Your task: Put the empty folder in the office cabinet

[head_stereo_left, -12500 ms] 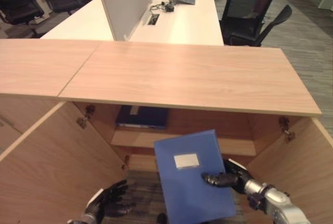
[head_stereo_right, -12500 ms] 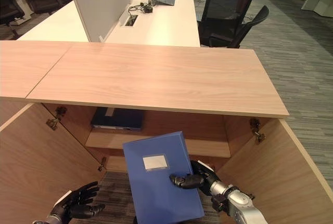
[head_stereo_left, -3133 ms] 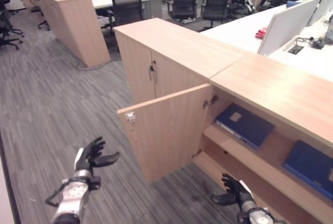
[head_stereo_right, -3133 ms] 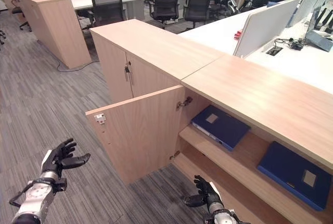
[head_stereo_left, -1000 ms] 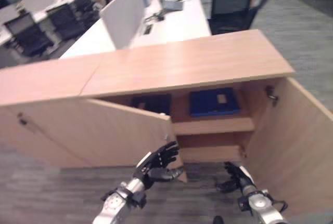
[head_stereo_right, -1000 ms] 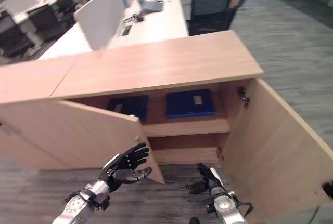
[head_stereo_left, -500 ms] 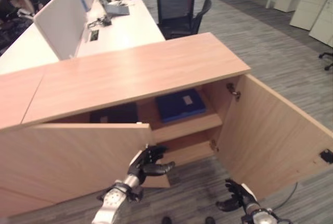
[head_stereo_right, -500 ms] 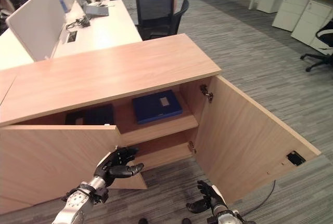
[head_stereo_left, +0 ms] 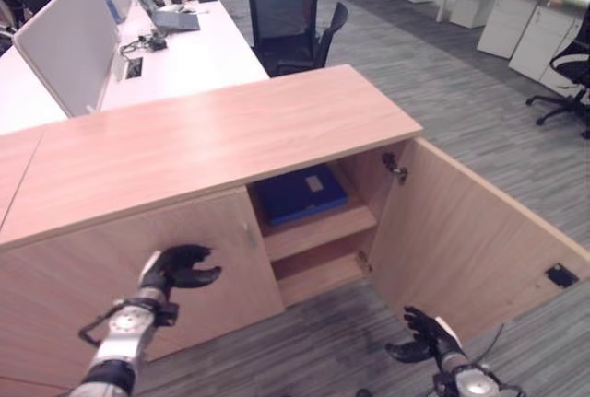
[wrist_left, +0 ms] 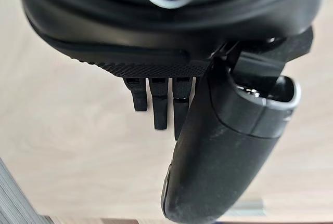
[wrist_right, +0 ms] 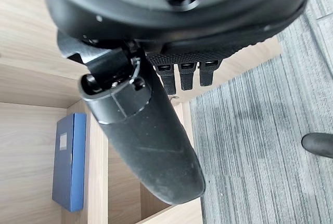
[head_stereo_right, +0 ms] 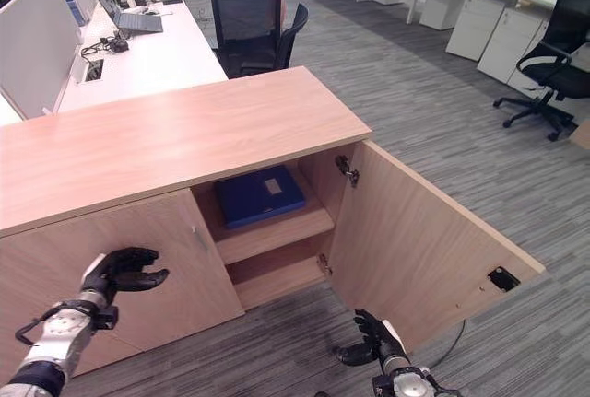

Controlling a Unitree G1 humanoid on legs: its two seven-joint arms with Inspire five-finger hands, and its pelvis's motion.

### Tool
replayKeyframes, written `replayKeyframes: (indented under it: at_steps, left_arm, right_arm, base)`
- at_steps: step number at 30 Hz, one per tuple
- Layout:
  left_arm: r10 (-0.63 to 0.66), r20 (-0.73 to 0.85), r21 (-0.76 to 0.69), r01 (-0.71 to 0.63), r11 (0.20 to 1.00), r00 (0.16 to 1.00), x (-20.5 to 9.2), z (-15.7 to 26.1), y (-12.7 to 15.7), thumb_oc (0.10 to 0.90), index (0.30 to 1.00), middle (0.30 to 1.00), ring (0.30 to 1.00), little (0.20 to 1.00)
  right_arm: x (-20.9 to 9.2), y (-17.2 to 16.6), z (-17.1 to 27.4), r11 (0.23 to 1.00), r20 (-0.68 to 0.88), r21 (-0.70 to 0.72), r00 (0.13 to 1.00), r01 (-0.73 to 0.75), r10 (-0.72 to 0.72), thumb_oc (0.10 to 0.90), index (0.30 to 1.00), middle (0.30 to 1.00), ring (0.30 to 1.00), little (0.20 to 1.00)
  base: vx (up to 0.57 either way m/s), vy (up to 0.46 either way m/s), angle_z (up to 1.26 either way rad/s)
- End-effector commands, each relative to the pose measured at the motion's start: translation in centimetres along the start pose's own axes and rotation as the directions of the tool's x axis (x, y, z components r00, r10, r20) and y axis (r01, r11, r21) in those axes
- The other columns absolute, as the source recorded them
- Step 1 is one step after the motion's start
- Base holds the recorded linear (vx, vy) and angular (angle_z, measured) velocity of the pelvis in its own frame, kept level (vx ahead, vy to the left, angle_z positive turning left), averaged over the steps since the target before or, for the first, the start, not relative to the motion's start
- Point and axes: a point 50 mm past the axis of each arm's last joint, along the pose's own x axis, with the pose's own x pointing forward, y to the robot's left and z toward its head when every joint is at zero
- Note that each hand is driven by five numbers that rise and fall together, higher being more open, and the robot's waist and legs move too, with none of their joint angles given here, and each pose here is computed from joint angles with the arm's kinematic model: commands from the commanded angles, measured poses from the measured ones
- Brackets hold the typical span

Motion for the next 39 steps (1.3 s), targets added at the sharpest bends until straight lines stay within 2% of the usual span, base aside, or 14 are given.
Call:
replayKeyframes:
  at_steps: [1,3,6,9,13,17,20,21,22,30,39]
  left_arm:
    - [0.176,0.314,0.009,-0.189,0.982,0.933,1.6,9.7,4.7,0.800,0.900,0.900,0.900,0.900]
    - [0.209,0.326,-0.021,-0.214,0.977,0.922,1.7,10.5,5.1,0.800,0.900,0.900,0.900,0.900]
    - [0.219,0.380,-0.112,-0.191,0.975,0.899,2.1,12.1,3.9,0.800,0.900,0.900,0.900,0.900]
    - [0.188,0.433,-0.206,-0.106,0.973,0.882,2.1,12.2,0.8,0.800,0.900,0.900,0.900,0.900]
    - [0.039,0.480,-0.267,0.103,0.958,0.877,0.4,9.9,-5.4,0.800,0.900,0.900,0.900,0.900]
    - [-0.144,0.419,-0.310,0.291,0.905,0.896,-1.8,5.9,-11.2,0.800,0.900,0.900,0.900,0.900]
    - [-0.177,0.405,-0.330,0.324,0.887,0.897,-2.3,5.2,-12.2,0.800,0.900,0.900,0.900,0.900]
    - [-0.222,0.371,-0.345,0.355,0.869,0.902,-2.8,4.1,-13.2,0.800,0.900,0.900,0.900,0.900]
    - [-0.318,0.298,-0.302,0.405,0.863,0.900,-4.0,1.6,-14.2,0.800,0.900,0.900,0.900,0.900]
    - [-0.374,0.184,-0.311,0.414,0.855,0.909,-4.7,-1.4,-15.0,0.800,0.900,0.900,0.900,0.900]
    - [-0.370,0.126,-0.370,0.389,0.843,0.921,-4.8,-2.5,-15.8,0.800,0.900,0.900,0.900,0.900]
  right_arm:
    - [0.5,-1.0,3.3,1.000,0.168,-0.002,0.986,0.004,-0.003,0.800,0.900,0.900,0.900,0.900]
    - [0.6,-0.6,3.5,1.000,0.176,0.000,0.984,-0.003,0.003,0.800,0.900,0.900,0.900,0.900]
    - [0.7,-0.1,3.9,1.000,0.192,0.018,0.981,-0.005,0.001,0.800,0.900,0.900,0.900,0.900]
    - [1.2,0.4,4.6,0.999,0.205,0.046,0.979,0.005,-0.014,0.800,0.900,0.900,0.900,0.900]
    - [1.7,0.8,5.2,0.997,0.204,0.069,0.978,0.033,-0.047,0.800,0.900,0.900,0.900,0.900]
    - [1.6,0.8,4.3,0.996,0.165,0.075,0.984,0.049,-0.061,0.800,0.900,0.900,0.900,0.900]
    - [1.7,0.7,4.3,0.995,0.161,0.078,0.984,0.057,-0.069,0.800,0.900,0.900,0.900,0.900]
    - [1.9,0.7,4.5,0.995,0.157,0.079,0.985,0.061,-0.073,0.800,0.900,0.900,0.900,0.900]
    - [1.6,0.6,3.9,0.996,0.137,0.066,0.988,0.057,-0.066,0.800,0.900,0.900,0.900,0.900]
    - [1.1,-0.7,2.5,0.998,0.097,0.024,0.993,0.064,-0.066,0.800,0.900,0.900,0.900,0.900]
    - [0.5,-3.9,1.8,0.983,0.064,0.059,0.982,0.173,-0.176,0.800,0.900,0.900,0.900,0.900]
  base:
    - [-0.01,0.072,-0.12]
    - [-0.03,0.055,-0.11]
    - [-0.07,0.037,-0.09]
    - [-0.09,0.008,0.03]
    - [-0.03,-0.076,-0.43]
    - [0.04,-0.166,-0.18]
    - [0.03,-0.222,-0.21]
    - [0.12,-0.439,-0.35]
    - [0.12,-0.439,-0.39]
    - [0.06,-0.275,-0.21]
    - [0.05,-0.171,-0.03]
